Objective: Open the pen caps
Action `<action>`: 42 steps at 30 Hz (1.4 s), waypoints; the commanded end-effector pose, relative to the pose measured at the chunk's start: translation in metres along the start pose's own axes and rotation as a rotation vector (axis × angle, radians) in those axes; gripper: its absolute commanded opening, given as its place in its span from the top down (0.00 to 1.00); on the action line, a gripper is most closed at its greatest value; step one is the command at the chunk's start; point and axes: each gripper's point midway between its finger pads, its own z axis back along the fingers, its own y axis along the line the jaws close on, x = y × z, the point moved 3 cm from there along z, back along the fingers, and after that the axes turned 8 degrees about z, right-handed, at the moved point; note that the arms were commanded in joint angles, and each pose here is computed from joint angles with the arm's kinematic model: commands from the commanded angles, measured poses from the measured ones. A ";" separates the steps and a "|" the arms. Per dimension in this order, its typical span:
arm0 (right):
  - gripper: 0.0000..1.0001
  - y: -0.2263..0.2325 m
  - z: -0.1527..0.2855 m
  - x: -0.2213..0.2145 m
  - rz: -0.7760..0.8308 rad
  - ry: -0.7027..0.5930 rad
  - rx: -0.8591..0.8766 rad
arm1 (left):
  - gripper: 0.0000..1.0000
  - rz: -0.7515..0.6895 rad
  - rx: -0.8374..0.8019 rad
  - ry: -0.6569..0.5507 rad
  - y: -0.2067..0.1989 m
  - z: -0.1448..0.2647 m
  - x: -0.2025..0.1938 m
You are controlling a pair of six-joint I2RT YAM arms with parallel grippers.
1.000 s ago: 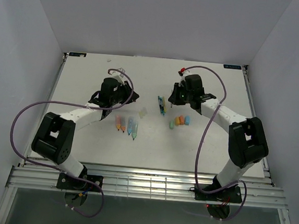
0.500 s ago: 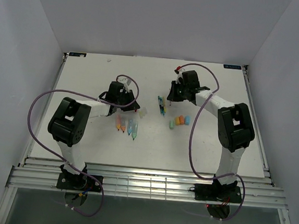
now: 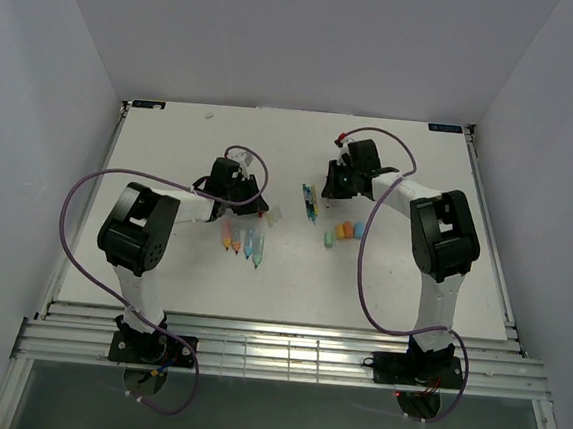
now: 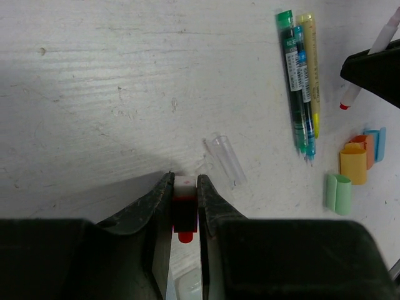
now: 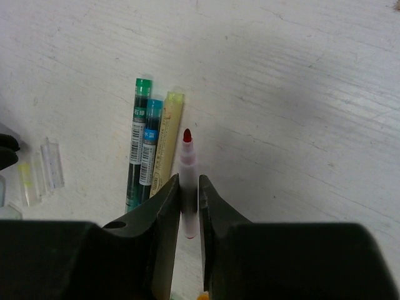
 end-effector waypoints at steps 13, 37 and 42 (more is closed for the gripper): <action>0.65 -0.004 -0.003 0.014 0.006 -0.031 0.016 | 0.53 -0.017 0.050 -0.040 0.008 -0.001 0.011; 0.05 0.012 0.136 -0.086 -0.150 -0.048 -0.166 | 0.30 0.032 -0.134 -0.397 -0.056 0.153 0.021; 0.10 0.018 0.163 -0.125 -0.172 -0.057 -0.183 | 0.02 0.131 -0.190 -0.350 -0.045 0.167 -0.023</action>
